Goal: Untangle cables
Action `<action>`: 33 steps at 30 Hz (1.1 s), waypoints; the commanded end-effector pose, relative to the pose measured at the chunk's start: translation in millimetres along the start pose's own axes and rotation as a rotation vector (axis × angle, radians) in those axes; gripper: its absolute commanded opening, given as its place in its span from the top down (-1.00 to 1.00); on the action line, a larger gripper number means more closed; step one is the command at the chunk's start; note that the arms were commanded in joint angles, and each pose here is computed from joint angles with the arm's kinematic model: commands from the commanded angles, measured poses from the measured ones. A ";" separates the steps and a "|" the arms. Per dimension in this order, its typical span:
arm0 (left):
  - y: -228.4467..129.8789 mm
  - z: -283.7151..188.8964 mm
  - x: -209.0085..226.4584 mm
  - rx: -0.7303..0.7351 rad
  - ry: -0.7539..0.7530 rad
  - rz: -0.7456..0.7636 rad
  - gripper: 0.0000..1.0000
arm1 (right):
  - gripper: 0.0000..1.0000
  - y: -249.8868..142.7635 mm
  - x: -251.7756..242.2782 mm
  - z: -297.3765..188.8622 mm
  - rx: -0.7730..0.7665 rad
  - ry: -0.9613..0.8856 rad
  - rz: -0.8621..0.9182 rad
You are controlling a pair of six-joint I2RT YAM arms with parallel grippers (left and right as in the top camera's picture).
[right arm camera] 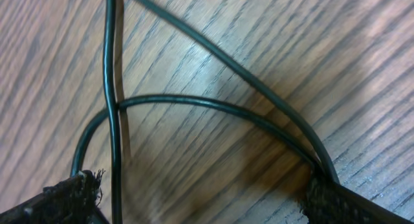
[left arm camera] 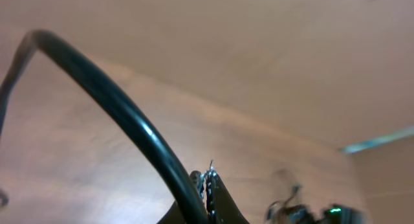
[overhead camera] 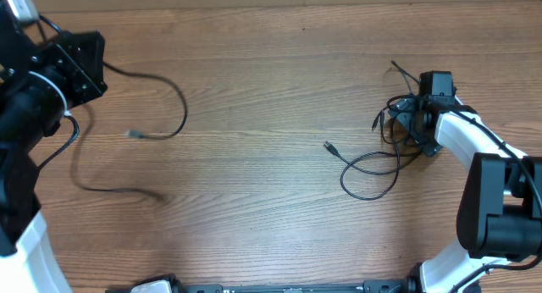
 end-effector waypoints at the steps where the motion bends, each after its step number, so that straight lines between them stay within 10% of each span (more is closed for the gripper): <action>1: 2.5 19.5 29.4 0.012 0.258 -0.005 0.91 | -1.00 -14.0 4.9 4.7 0.103 0.084 -0.103; 9: 7.8 22.7 78.7 -0.117 0.778 -0.152 0.92 | -1.00 -1.4 12.8 -41.9 0.027 0.180 -0.120; 25: 76.0 114.6 120.4 -0.202 0.700 0.038 0.92 | -1.00 -20.0 51.4 -127.5 -0.083 0.426 -0.240; 33: 153.6 97.7 119.7 -0.590 0.650 0.083 0.82 | -1.00 -45.7 72.9 -132.2 -0.085 0.424 -0.330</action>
Point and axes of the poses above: each gripper's point midway between its finger pads, its own z axis out along the fingers, its own x axis along the line the jaws close on, y = z × x, the point moved 9 cm from there along -z, back along the fingers, and after that the axes turned 7 degrees about -z, right-handed, at the moved point
